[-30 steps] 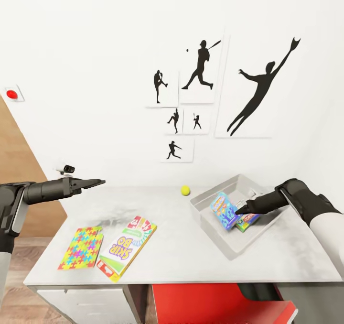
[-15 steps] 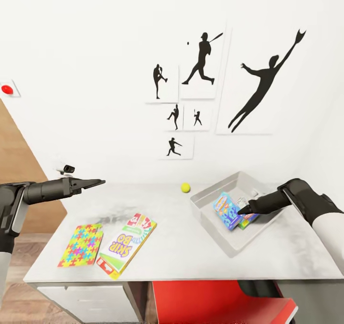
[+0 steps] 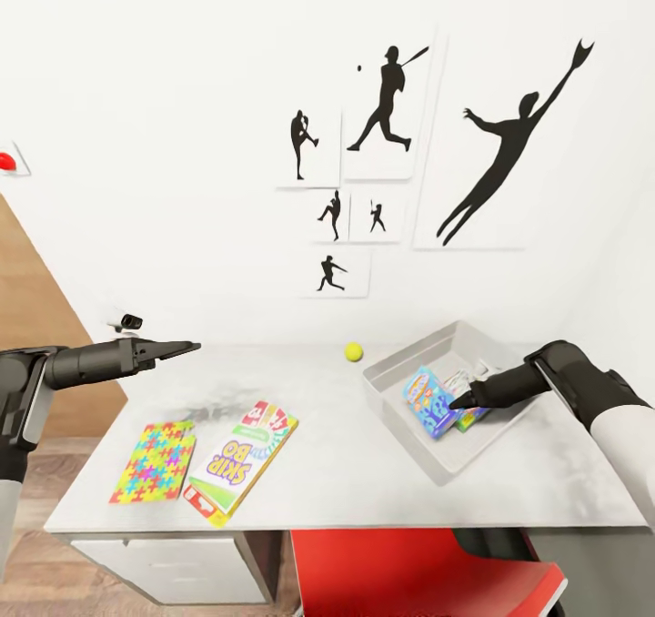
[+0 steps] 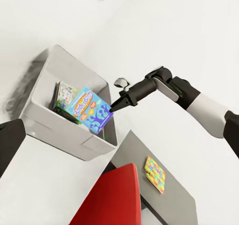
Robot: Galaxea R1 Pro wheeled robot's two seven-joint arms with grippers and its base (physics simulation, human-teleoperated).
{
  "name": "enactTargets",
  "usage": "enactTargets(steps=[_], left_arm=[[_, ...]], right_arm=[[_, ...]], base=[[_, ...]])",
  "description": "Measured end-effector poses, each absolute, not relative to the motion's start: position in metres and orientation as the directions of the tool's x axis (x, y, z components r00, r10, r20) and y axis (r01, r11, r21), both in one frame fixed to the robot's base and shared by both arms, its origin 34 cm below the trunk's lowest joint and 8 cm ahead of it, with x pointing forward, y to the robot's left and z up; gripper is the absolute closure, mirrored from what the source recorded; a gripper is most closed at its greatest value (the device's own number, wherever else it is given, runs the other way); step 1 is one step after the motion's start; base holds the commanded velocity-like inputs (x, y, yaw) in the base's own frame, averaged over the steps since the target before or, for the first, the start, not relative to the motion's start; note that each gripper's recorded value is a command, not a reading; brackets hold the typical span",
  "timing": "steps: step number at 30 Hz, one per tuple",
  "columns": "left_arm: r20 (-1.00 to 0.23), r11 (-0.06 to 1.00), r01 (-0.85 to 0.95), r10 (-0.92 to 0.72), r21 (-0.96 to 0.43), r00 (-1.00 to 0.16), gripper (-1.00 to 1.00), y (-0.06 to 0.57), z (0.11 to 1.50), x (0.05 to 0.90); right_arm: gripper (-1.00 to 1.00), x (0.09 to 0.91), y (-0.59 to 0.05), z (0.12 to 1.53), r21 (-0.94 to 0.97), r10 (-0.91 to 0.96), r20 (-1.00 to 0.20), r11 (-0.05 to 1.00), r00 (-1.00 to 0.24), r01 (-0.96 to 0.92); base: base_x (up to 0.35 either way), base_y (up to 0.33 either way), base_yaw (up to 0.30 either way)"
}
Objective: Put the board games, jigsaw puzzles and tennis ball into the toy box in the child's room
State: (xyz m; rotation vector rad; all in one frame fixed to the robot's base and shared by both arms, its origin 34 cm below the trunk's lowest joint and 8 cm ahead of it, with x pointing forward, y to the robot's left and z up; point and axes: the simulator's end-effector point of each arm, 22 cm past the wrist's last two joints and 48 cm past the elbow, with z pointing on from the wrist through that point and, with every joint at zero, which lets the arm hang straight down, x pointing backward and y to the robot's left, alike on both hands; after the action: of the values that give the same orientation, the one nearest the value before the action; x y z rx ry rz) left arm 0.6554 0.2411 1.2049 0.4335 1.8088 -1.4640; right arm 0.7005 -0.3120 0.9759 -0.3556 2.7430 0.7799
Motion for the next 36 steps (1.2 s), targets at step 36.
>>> enactTargets(steps=[36], left_arm=[[-0.7, 0.288, 0.643, -0.192, -0.71, -0.688, -1.0, 0.242, 1.181, 0.664]], right_arm=[[1.0, 0.7, -0.31, 0.953, 0.492, -0.162, -0.286, 0.821, -0.944, -0.29]], base=[[0.0, 0.0, 0.0]])
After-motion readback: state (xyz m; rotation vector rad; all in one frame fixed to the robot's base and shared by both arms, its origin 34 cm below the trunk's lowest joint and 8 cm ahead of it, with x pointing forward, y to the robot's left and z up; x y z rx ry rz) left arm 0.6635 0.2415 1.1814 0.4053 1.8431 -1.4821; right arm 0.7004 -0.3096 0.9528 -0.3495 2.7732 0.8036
